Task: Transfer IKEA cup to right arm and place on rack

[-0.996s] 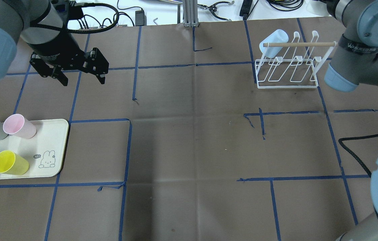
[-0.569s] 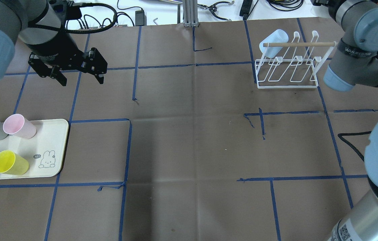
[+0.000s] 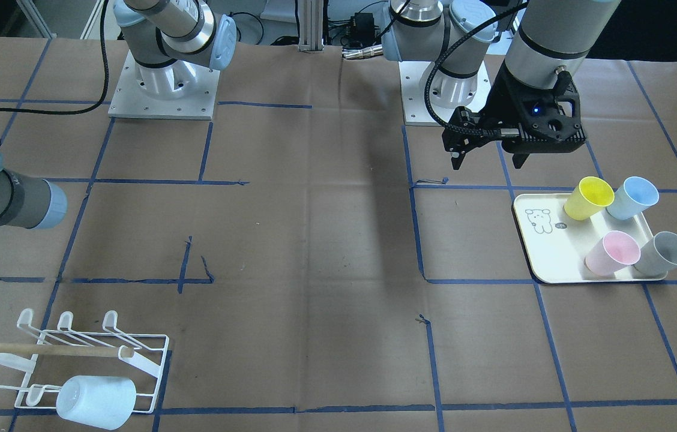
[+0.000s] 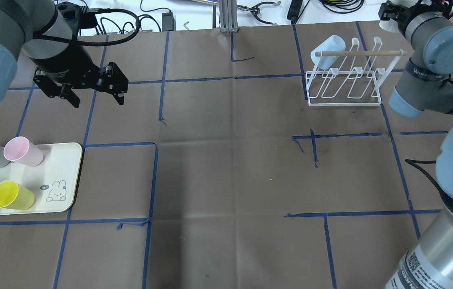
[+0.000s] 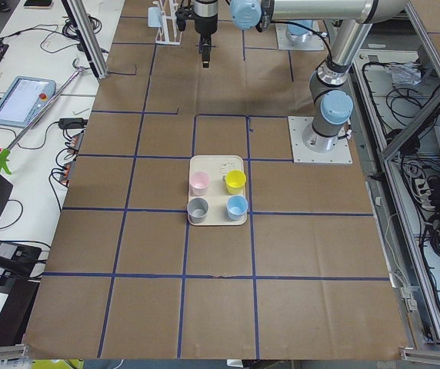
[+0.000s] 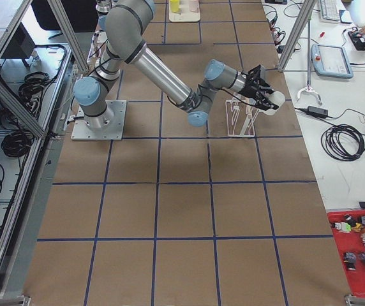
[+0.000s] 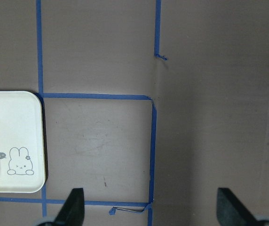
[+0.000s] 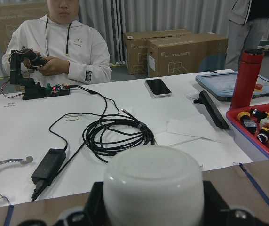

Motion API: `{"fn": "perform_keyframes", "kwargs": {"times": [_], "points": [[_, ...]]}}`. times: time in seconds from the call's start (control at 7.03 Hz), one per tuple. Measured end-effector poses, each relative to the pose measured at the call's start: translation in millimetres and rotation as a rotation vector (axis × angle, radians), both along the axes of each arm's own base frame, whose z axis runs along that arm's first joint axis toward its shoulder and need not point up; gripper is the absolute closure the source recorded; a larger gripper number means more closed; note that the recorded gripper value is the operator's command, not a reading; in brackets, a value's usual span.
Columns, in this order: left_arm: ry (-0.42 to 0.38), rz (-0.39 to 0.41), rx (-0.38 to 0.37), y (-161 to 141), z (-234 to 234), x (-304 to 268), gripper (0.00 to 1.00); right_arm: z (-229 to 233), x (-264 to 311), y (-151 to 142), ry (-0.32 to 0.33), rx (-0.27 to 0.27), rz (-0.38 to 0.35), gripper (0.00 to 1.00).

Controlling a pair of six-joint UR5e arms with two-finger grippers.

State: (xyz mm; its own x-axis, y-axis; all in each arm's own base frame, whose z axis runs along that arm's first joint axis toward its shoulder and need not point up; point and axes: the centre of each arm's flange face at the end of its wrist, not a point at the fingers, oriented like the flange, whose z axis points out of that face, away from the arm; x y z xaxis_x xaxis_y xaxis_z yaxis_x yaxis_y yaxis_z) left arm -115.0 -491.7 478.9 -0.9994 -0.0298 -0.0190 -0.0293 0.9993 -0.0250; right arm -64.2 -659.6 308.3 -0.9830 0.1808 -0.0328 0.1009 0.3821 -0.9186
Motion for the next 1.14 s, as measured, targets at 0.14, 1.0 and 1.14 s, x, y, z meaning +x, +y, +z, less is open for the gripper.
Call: {"fn": "perform_keyframes", "kwargs": {"times": [0.14,1.0,1.14], "points": [[0.000,0.000,0.000,1,0,0,0.01,-6,2,4,-0.002,0.005,-0.002,0.91],[0.000,-0.001,0.000,1,0,-1,0.01,-39,20,10,-0.010,0.027,0.014,0.57],[0.000,-0.001,0.000,1,0,-1,0.01,-43,20,11,-0.009,0.034,0.015,0.01]]}}
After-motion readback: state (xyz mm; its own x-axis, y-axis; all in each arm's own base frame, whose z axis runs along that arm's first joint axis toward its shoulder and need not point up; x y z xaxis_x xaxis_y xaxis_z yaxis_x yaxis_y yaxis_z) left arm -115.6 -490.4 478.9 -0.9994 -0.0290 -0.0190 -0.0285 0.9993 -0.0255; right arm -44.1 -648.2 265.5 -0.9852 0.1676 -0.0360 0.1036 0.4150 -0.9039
